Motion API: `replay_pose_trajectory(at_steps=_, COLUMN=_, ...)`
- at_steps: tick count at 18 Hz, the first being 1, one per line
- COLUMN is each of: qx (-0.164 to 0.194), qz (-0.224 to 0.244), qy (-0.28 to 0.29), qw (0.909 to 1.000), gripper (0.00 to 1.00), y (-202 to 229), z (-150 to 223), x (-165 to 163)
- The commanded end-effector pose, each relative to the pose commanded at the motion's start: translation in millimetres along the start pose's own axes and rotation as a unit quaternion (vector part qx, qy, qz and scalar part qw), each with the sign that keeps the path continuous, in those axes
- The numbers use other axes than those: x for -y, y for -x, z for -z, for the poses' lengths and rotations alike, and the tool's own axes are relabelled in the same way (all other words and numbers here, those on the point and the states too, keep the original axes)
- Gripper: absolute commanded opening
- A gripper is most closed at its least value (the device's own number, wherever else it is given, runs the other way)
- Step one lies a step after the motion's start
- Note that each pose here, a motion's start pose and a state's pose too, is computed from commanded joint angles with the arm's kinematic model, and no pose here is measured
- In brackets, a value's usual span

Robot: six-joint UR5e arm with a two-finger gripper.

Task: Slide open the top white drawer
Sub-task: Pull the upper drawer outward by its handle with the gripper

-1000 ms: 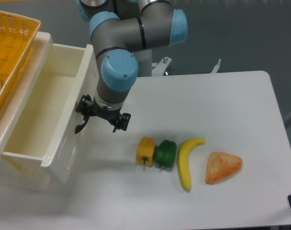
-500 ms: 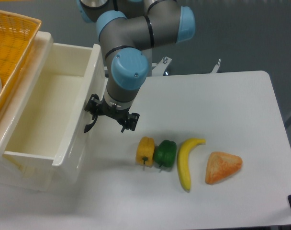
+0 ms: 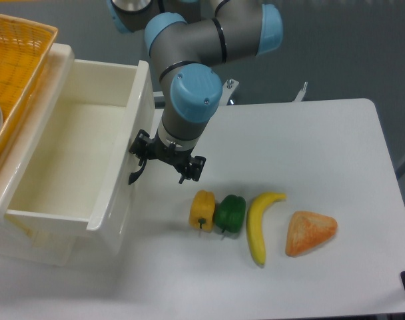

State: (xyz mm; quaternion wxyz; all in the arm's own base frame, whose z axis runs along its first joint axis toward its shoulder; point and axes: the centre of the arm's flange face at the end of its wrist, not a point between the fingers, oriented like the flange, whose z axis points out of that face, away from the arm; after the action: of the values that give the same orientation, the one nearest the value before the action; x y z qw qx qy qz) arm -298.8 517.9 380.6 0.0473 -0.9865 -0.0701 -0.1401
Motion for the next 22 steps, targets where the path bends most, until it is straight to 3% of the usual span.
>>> replay_pose_trajectory(at_steps=14, qx=-0.001, qz=0.01, qy=-0.004, qw=0.9999, gripper=1.0, y=16, z=6, x=-1)
replay_pose_trajectory(at_steps=22, qx=-0.026, qz=0.016, qy=-0.007, qw=0.9995, gripper=1.0, y=16, z=-3, x=2)
